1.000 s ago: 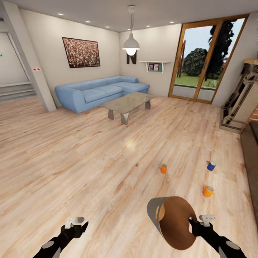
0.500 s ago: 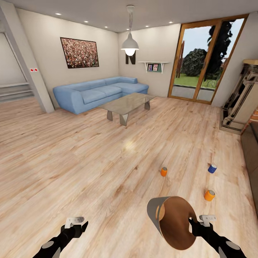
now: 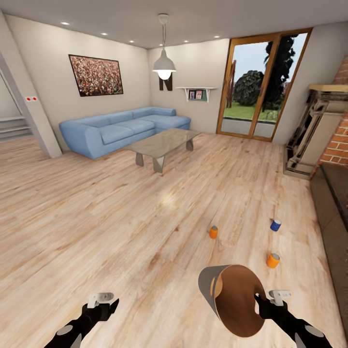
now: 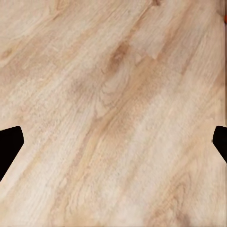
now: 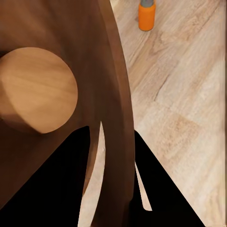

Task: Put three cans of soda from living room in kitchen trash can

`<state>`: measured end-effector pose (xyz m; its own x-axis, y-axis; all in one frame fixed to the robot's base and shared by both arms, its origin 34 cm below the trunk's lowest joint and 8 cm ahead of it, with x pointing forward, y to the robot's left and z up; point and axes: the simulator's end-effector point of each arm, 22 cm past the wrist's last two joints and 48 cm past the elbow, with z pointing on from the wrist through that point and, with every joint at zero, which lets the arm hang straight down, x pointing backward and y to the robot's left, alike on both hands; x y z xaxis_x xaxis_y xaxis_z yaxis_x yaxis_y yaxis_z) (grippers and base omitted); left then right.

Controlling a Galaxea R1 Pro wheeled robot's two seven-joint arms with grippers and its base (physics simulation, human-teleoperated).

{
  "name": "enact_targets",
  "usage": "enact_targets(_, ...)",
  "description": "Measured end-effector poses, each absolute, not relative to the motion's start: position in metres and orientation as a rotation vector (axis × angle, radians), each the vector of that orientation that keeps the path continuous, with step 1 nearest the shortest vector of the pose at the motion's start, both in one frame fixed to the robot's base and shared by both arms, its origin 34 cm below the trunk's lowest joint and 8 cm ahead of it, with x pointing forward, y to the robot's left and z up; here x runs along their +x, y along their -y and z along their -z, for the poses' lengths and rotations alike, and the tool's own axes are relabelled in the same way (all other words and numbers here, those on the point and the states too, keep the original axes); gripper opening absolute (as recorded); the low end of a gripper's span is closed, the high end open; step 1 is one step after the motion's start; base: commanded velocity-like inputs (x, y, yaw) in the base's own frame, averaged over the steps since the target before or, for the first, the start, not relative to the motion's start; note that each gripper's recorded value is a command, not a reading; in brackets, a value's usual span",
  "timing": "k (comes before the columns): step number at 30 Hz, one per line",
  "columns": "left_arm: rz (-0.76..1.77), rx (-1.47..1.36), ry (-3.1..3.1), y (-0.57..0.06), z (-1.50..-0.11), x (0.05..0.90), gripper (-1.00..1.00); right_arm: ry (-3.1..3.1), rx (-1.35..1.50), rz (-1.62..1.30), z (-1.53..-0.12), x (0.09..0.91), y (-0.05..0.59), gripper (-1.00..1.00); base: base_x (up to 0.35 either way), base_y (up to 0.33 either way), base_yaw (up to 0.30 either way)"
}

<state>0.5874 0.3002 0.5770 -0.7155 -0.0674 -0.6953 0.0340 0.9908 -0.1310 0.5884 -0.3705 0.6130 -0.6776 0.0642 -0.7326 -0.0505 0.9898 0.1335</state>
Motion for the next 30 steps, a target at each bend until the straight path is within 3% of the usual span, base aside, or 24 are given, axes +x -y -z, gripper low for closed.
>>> enact_targets(19,0.172,-0.018,-2.344,-0.3,-0.585,0.592,1.0,-2.283,0.059,-0.173,-0.623,0.592,0.381,-1.0,0.0,0.0,-0.13)
enact_targets(30,0.172,-0.017,-2.345,-0.3,-0.585,0.592,1.0,-2.269,0.138,-0.155,-0.625,0.591,0.399,-1.0,0.058,0.011,-0.217)
